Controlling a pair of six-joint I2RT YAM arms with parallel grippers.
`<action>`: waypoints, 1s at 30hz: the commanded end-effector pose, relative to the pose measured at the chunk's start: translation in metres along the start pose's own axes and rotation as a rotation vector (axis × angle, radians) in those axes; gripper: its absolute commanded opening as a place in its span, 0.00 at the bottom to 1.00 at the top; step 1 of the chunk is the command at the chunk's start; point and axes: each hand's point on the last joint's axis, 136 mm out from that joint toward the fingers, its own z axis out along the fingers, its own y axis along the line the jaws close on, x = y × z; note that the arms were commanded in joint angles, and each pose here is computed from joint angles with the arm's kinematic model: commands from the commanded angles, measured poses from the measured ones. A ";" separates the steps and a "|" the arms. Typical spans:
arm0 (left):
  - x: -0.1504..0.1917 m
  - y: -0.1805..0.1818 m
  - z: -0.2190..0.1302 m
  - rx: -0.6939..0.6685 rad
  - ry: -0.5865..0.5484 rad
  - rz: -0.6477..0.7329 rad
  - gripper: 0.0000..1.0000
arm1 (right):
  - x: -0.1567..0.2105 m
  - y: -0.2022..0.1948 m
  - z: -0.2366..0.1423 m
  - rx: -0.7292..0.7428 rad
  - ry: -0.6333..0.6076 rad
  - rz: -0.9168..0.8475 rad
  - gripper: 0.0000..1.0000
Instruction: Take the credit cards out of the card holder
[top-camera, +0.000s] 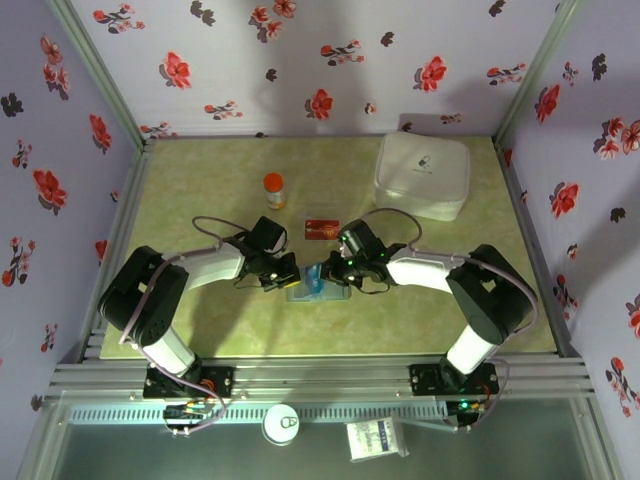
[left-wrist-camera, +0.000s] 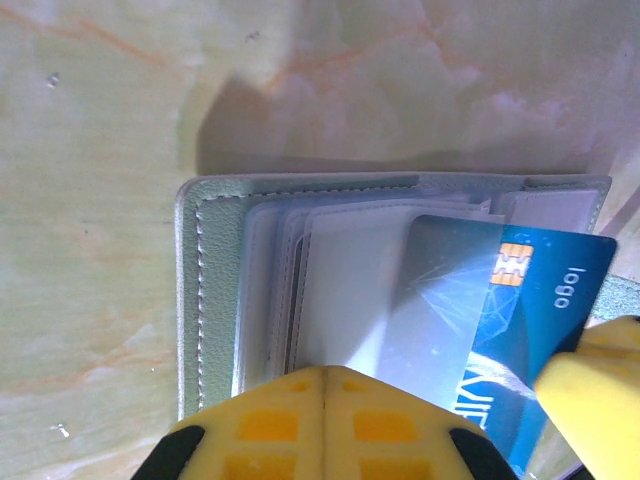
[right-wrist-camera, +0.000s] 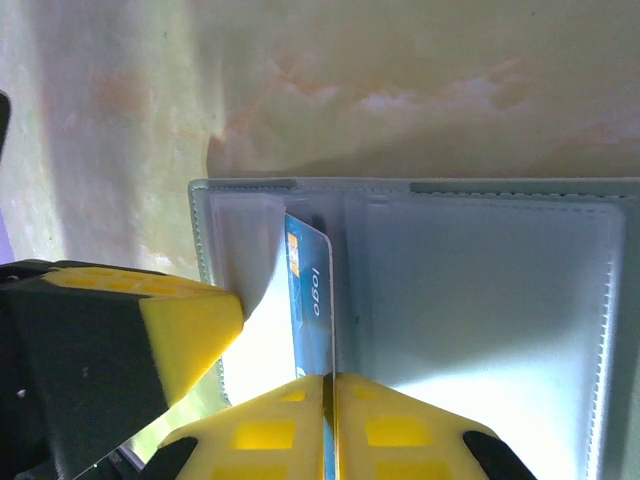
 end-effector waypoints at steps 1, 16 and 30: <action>0.007 0.009 -0.002 -0.045 0.013 -0.001 0.00 | 0.003 -0.012 -0.011 0.053 -0.006 -0.012 0.10; -0.005 -0.021 -0.033 0.025 -0.059 0.029 0.00 | -0.012 -0.007 -0.057 0.213 -0.039 -0.184 0.07; -0.009 -0.025 -0.050 0.014 -0.102 0.032 0.00 | -0.026 0.004 -0.100 0.366 0.037 -0.766 0.02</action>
